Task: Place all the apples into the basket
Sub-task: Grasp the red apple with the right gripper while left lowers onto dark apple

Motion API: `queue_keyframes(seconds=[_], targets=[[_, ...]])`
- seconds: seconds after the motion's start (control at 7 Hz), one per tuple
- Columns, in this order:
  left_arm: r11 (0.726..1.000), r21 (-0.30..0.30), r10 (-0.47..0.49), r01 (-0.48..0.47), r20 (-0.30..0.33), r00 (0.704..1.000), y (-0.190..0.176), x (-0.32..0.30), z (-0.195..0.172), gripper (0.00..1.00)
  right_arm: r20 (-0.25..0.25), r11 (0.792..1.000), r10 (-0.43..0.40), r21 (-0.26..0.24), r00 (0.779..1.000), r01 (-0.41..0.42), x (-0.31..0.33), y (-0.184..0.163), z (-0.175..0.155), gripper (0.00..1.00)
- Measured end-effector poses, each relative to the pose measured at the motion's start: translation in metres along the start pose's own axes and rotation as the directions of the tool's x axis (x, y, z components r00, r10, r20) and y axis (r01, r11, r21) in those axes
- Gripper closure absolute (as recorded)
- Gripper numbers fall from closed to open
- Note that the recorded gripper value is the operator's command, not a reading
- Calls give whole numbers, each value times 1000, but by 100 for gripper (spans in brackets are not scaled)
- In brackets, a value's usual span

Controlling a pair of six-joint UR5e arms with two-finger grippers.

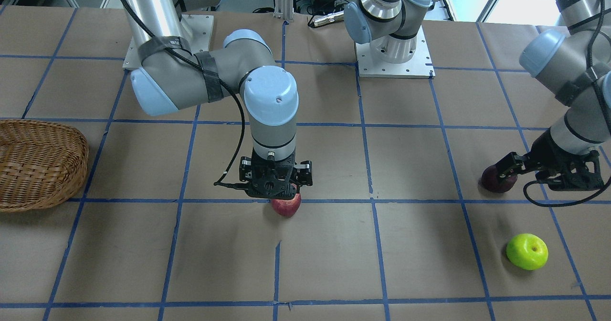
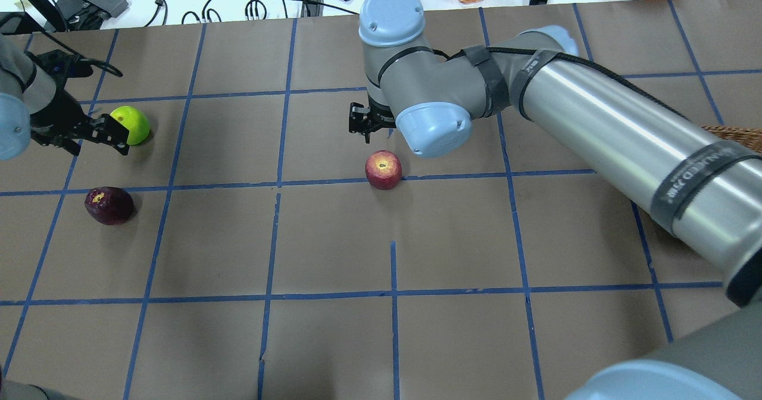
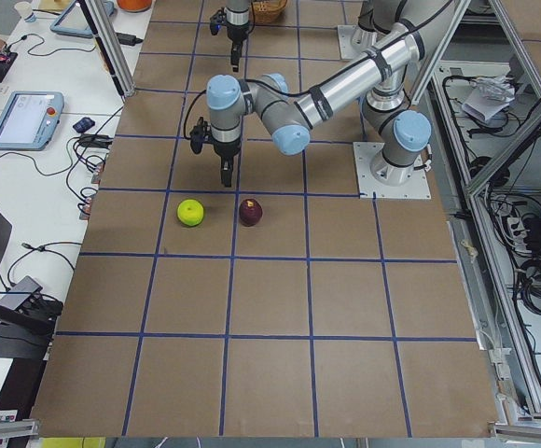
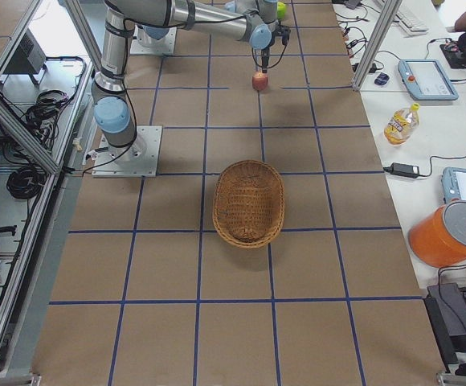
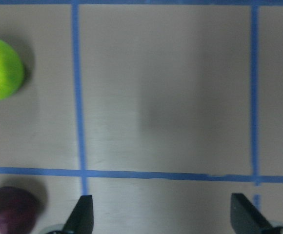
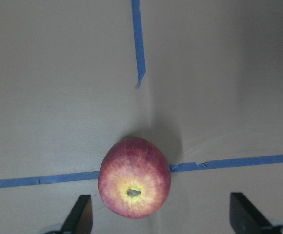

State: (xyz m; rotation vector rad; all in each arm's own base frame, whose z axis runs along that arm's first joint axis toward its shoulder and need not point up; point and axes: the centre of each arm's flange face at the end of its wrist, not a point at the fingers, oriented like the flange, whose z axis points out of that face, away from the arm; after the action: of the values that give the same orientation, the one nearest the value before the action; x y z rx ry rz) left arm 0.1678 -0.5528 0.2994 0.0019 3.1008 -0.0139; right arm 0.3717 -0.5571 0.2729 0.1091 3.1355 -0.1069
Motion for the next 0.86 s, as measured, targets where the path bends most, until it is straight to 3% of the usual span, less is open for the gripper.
queue_keyframes(seconds=[0.43,0.57,0.71,0.86], targets=[[999,-48,-14,13,-24,1000,12,-20,44,0,-21,999,-24,-22,999,23,-16,1,52,1],[998,-64,-19,17,-33,999,14,-20,58,0,-23,999,-25,-26,999,25,-18,2,63,10],[997,-73,-22,19,-38,999,16,-19,70,0,-26,999,-26,-33,999,25,-18,4,73,25],[996,-82,-26,23,-42,999,17,-19,80,0,-27,999,-29,-35,999,28,-18,5,78,48]])
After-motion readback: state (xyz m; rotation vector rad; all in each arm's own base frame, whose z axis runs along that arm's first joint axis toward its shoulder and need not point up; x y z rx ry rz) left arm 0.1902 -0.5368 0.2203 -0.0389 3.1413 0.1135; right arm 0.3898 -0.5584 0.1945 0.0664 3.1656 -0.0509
